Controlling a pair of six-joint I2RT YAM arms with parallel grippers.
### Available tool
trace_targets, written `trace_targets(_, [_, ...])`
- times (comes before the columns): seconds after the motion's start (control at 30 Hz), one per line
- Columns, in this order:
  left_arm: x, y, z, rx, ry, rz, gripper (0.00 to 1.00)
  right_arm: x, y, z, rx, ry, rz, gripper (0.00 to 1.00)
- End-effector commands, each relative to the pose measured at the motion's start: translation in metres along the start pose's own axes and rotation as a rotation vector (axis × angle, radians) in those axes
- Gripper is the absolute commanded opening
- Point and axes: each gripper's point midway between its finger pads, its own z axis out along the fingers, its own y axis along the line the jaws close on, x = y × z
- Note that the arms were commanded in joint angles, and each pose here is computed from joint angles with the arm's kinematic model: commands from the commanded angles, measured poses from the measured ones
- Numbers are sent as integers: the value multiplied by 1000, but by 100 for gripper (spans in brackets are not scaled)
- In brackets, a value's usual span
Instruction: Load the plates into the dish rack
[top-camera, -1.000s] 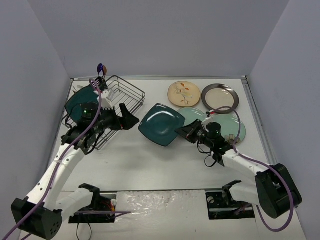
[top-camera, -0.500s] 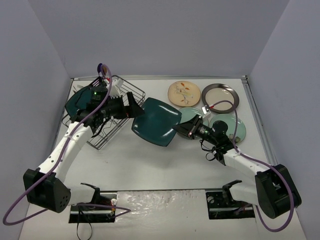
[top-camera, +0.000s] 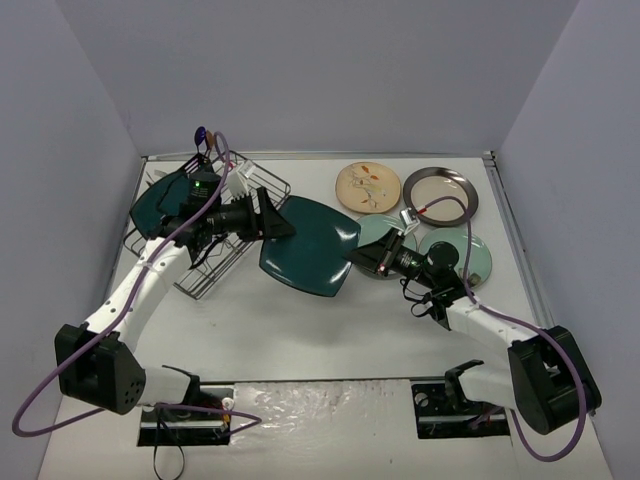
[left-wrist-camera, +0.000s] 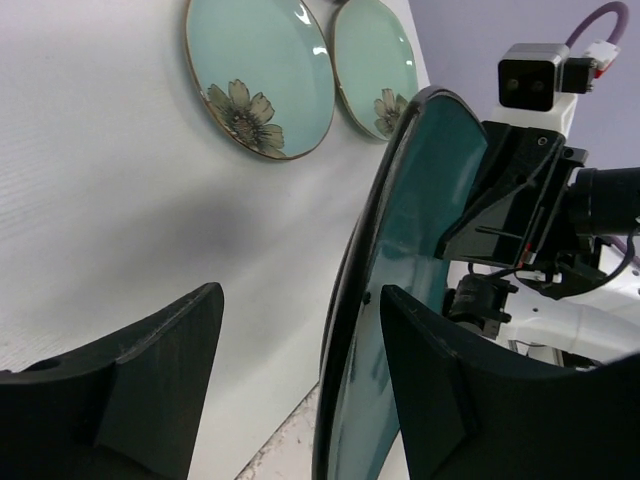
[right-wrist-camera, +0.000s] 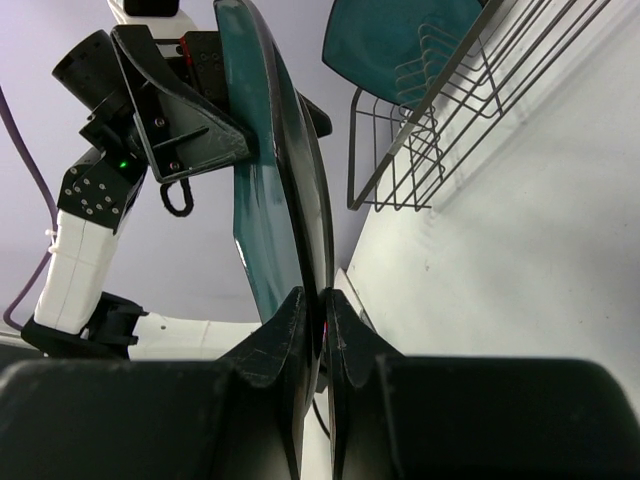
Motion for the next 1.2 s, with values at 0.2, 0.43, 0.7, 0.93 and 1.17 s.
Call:
trace_targets(0.2, [-8,-37,-14,128,-30,46,11,-17,66,-1,-257,-56,-180,0])
trace_targets(0.43, [-12,-46,-23,132,-55,84,0,-16,49,2,-198,-51,-187,3])
trace_targets(0.7, [-26,-57,-48,73,-109,264,0,-18,17,6,-34,-35,-264,74])
trace_targets(0.93, [-45,-62,-79,-33,-147,408,0,-25,-11,-1,156,-31,-358,98])
trace_targets(1.17, [-75,-20,-135,-422,-128,671,0,-32,-18,-13,257,-43,-438,100])
